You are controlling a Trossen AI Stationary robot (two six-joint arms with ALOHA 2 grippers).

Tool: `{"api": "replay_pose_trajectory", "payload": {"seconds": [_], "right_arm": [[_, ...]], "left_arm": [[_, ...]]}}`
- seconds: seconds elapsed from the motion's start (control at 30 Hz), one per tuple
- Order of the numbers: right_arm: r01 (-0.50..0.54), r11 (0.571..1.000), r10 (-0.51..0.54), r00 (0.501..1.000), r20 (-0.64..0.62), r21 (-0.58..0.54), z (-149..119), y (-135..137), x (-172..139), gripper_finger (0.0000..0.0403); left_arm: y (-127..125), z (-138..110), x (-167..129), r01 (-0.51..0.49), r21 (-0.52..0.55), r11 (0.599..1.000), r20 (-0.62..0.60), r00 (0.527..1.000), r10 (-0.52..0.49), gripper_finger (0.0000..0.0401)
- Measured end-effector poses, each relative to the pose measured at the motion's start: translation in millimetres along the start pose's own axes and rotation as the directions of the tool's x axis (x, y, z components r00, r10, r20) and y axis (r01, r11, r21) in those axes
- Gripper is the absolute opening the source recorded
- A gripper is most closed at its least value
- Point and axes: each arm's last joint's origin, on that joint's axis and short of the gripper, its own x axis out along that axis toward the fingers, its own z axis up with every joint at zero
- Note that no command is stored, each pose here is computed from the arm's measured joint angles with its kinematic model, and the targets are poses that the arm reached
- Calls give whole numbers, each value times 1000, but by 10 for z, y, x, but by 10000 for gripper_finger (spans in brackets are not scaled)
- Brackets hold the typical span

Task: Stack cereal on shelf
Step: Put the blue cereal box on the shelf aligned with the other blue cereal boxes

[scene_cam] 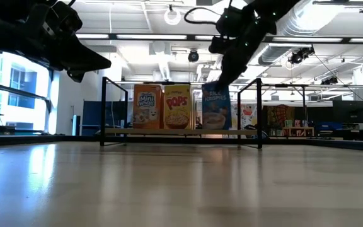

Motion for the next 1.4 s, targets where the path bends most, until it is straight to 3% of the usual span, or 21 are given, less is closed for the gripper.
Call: {"api": "replay_pose_trajectory", "payload": {"seconds": [0.3, 1.17, 1.4], "right_arm": [[36, 999, -35, 995, 93, -5, 29, 7, 22, 109], [90, 995, -92, 995, 32, 50, -43, -80, 14, 109], [138, 988, -139, 990, 15, 66, -48, -94, 12, 163]], "left_arm": [[17, 30, 5, -7, -10, 1000, 26, 1000, 7, 0], [13, 58, 4, -1, -36, 999, 54, 999, 3, 0], [12, 57, 4, 1, -53, 999, 53, 999, 2, 0]]}}
